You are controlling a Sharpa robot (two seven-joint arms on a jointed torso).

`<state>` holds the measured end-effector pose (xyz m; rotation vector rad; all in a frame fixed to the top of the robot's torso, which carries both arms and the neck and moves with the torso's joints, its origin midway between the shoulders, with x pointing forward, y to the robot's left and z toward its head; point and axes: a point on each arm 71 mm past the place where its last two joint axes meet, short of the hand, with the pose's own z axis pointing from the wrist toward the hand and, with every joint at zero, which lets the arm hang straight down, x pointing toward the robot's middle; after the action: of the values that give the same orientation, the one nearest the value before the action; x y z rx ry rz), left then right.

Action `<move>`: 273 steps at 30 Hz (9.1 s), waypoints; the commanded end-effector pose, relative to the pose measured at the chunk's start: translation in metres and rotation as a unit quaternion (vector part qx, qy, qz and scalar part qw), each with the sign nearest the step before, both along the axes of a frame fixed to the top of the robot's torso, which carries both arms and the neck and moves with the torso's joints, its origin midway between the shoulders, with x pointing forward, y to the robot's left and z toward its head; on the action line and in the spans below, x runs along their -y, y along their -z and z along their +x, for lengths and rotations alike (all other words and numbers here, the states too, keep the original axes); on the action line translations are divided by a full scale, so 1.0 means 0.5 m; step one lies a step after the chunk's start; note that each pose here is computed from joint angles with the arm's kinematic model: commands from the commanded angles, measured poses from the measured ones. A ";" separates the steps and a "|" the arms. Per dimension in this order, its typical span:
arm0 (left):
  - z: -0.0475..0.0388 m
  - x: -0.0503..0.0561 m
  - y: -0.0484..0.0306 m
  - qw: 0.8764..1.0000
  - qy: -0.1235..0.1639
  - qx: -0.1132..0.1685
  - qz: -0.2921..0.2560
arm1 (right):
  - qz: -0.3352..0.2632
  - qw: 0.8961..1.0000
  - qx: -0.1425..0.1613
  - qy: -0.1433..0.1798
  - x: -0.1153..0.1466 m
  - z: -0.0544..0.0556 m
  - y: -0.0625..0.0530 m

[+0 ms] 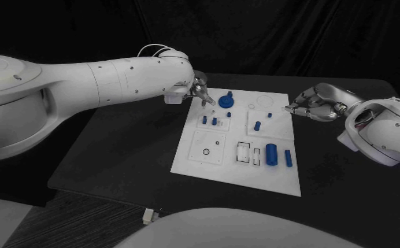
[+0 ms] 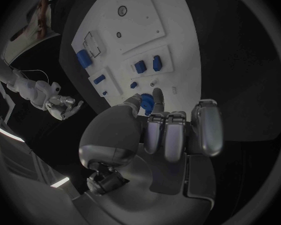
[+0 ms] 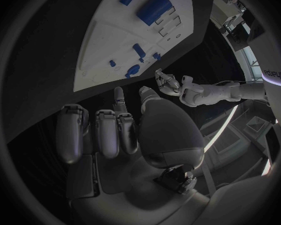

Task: Assemble the parts on the task board

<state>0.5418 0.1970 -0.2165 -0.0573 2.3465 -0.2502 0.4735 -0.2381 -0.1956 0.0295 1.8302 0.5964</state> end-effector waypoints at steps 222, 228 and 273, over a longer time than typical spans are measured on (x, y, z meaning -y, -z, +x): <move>-0.112 -0.032 0.133 0.995 -0.025 0.081 -0.053 | -0.016 0.999 -0.029 0.020 0.011 -0.007 0.029; -0.112 -0.029 0.134 0.995 -0.024 0.080 -0.054 | -0.017 0.999 -0.029 0.021 0.012 -0.007 0.030; -0.110 -0.021 0.143 0.997 -0.019 0.061 -0.040 | -0.018 0.999 -0.032 0.023 0.014 -0.008 0.032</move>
<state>0.4903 0.2084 -0.2824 -0.1417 2.1689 -0.3301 0.4694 -0.2432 -0.2106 0.0513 1.8957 0.5553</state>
